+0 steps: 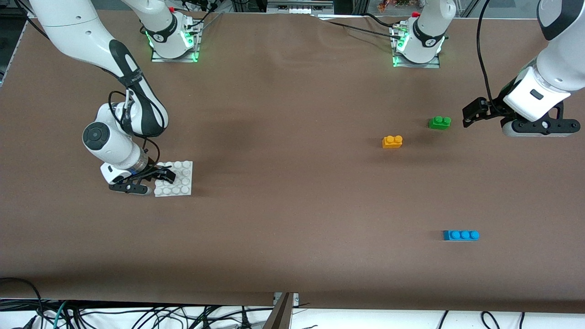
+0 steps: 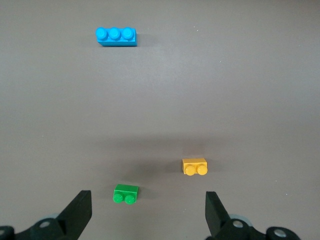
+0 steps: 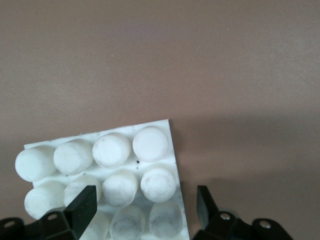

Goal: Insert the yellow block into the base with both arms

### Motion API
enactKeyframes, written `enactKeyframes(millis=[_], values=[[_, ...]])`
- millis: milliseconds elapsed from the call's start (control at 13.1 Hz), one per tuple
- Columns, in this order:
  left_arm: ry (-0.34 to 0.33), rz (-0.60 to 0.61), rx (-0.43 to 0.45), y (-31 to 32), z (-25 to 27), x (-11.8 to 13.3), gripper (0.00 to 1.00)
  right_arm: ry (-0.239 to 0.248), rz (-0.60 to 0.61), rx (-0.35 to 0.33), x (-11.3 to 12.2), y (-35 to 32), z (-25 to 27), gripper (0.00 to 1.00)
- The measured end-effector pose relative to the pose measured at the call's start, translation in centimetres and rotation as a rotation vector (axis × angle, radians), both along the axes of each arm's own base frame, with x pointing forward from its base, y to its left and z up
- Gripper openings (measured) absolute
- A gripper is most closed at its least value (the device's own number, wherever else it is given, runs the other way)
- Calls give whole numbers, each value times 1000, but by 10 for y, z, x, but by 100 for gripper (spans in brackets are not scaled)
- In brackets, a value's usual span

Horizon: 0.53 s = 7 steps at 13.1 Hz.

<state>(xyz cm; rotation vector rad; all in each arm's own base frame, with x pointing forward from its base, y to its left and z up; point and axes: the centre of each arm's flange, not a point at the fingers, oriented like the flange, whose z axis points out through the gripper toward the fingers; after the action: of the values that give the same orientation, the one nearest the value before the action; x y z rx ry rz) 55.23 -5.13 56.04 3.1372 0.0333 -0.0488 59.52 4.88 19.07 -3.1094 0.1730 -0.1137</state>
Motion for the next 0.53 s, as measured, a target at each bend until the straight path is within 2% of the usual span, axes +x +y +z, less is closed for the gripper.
enactKeyframes(millis=[152,533], values=[[0,0,0,0,0,0,100,-1,0,1,0,1,0,77],[0,0,0,0,0,0,100,-2,-5,6,0,1,0,71]])
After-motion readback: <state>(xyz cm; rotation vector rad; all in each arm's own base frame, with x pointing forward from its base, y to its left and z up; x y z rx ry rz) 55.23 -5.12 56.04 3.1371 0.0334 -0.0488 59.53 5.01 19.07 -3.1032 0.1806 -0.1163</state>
